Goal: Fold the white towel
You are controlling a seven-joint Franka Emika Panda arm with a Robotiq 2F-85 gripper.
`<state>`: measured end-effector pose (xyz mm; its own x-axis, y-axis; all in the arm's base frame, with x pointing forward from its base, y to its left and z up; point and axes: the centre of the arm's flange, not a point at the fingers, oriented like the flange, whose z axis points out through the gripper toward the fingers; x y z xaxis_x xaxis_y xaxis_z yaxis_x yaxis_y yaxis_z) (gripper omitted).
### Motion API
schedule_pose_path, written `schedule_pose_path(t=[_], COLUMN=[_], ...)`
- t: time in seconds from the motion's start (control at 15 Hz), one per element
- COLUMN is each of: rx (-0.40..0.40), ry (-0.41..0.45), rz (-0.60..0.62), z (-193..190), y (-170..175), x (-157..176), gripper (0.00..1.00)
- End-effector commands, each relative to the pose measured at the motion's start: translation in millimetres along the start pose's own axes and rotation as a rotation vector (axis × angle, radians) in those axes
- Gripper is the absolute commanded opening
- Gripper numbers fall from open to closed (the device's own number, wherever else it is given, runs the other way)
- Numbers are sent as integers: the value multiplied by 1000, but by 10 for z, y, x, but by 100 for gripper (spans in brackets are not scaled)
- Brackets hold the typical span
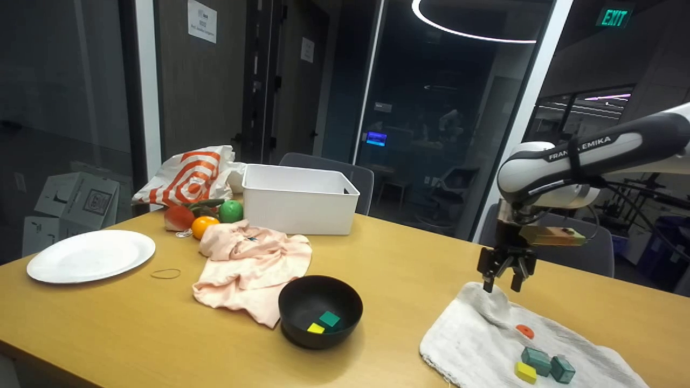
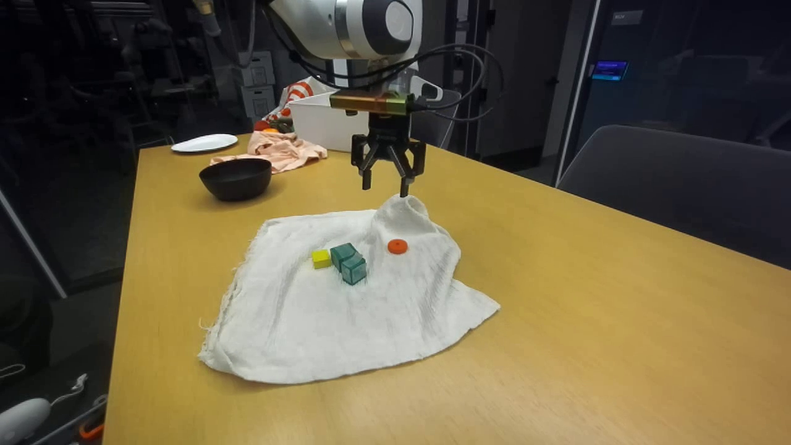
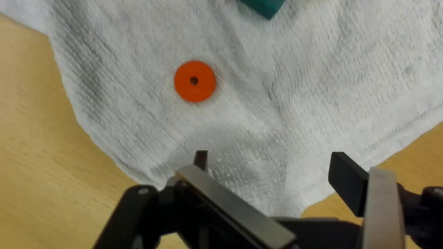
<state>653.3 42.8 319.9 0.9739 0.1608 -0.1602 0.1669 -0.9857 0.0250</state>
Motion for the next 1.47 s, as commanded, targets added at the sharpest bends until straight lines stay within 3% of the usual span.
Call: schedule_pose_path(t=[0.0,0.53,0.6,0.67,1.2,1.4], rx=[-26,-109,-117,-126,-122,-123], ry=[106,200,213,220,215,205], rz=[-15,-43,-53,-55,-55,-48], z=[139,469,466,466,499,505], y=[-94,40,47,51,83,110], x=[266,377,372,369,324,305], gripper=[100,100,75,74,15,6])
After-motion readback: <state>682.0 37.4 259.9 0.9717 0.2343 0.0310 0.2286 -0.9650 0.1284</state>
